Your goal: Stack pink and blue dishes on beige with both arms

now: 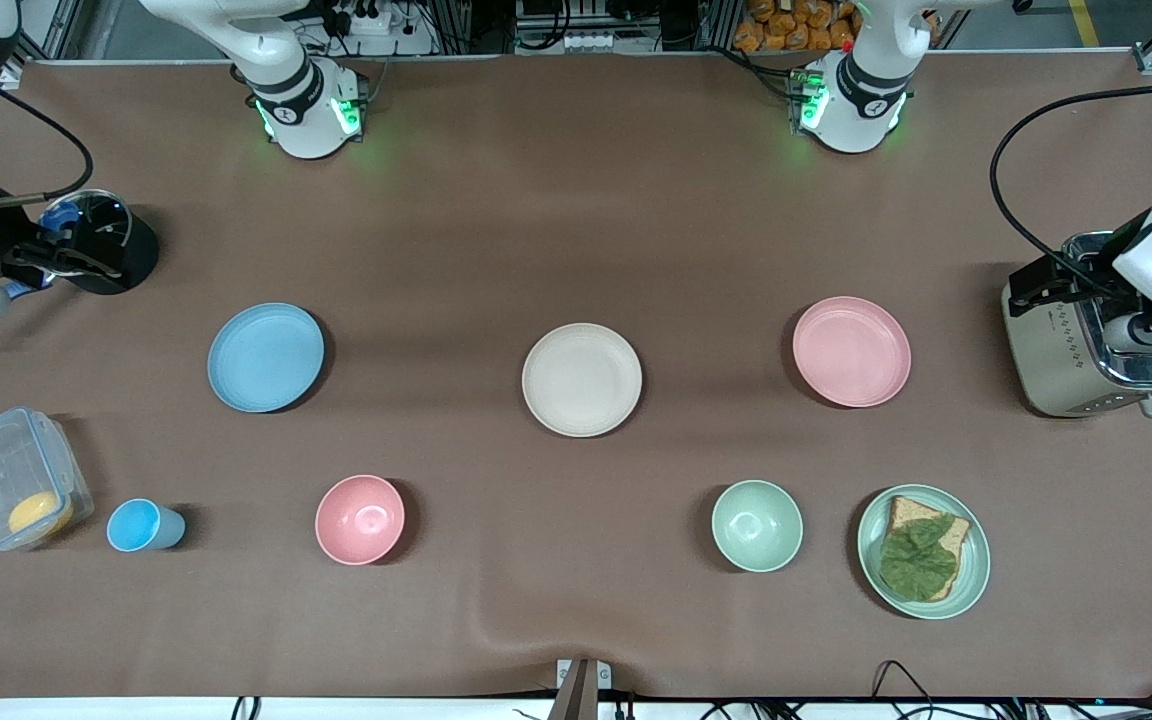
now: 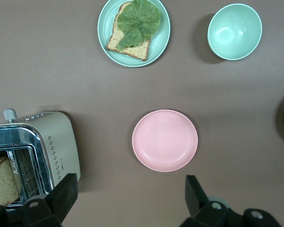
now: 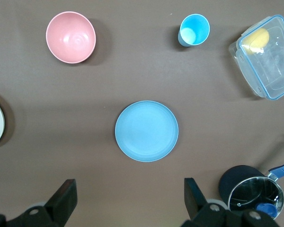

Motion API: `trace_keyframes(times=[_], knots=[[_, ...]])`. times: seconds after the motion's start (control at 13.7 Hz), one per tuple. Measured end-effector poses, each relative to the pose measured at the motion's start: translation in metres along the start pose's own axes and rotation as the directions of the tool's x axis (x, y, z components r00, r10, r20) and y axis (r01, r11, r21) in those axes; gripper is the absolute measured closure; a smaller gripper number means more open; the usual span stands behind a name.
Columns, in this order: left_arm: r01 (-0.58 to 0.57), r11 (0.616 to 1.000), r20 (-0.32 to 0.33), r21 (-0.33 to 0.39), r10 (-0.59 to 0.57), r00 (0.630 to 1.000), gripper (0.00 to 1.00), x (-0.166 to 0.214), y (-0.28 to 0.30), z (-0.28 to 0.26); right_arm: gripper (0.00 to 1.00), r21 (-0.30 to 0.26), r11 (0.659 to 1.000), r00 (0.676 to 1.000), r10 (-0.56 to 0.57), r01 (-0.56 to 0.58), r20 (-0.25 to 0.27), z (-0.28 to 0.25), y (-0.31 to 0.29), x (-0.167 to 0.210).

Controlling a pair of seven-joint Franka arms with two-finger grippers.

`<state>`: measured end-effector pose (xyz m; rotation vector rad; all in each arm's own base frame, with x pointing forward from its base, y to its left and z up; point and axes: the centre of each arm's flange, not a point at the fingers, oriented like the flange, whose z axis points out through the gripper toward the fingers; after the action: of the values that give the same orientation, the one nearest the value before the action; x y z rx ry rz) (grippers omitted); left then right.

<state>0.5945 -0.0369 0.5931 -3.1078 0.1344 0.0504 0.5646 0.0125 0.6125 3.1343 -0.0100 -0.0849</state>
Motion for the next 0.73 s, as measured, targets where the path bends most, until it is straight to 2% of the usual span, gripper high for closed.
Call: trace_keyframes(times=[0.73], knots=[[-0.006,1.000,0.001,0.000,0.006,1.000,0.00,0.000,0.003,0.000,0.00,0.000,1.000,1.000,0.029,-0.029,0.001,0.000,0.016,0.000]])
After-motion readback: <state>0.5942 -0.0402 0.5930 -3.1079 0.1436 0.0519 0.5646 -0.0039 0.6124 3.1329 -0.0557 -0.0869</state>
